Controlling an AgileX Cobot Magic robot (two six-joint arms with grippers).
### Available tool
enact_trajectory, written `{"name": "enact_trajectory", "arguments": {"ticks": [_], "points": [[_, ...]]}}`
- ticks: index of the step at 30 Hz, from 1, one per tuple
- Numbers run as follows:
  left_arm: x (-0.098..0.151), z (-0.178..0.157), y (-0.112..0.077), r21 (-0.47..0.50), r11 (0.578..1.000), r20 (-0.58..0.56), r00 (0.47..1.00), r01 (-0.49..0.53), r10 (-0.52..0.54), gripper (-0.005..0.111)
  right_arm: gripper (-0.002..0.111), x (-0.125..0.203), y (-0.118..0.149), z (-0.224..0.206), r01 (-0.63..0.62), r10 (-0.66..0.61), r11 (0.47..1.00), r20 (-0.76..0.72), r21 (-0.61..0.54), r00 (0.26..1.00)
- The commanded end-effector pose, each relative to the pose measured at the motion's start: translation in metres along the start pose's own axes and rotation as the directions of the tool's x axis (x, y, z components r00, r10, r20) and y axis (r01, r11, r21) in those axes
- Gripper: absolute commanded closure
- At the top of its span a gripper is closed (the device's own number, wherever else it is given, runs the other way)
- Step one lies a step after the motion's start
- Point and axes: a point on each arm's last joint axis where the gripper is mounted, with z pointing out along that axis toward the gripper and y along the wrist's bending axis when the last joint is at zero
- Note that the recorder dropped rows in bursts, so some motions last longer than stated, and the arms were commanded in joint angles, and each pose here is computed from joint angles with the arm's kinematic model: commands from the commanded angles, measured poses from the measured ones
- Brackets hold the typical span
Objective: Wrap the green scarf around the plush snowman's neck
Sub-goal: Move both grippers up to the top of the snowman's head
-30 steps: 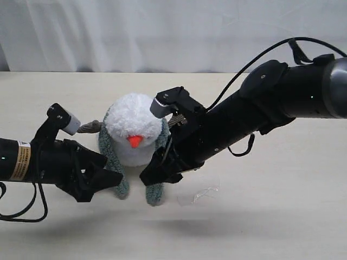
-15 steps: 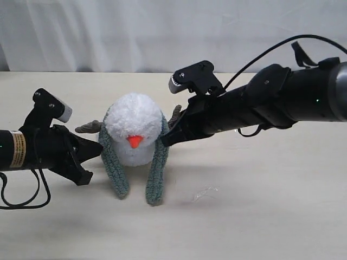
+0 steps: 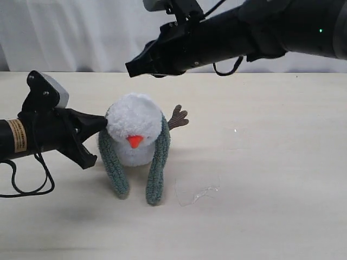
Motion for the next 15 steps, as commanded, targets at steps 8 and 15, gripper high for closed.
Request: {"name": "enact_trajectory", "arguments": {"ticks": [8,15], "points": [[-0.025,-0.005,0.046,-0.183,0.980,0.093,0.994,0.078,-0.062,0.107,0.104,0.021,-0.008,0.030,-0.056,0.035,0.995,-0.225,-0.087,0.974],[-0.058,-0.015,0.076,0.047,0.998,0.015,0.999,0.043,-0.044,0.107,0.104,0.023,-0.008,0.032,-0.056,0.034,0.994,-0.232,-0.089,0.972]]}}
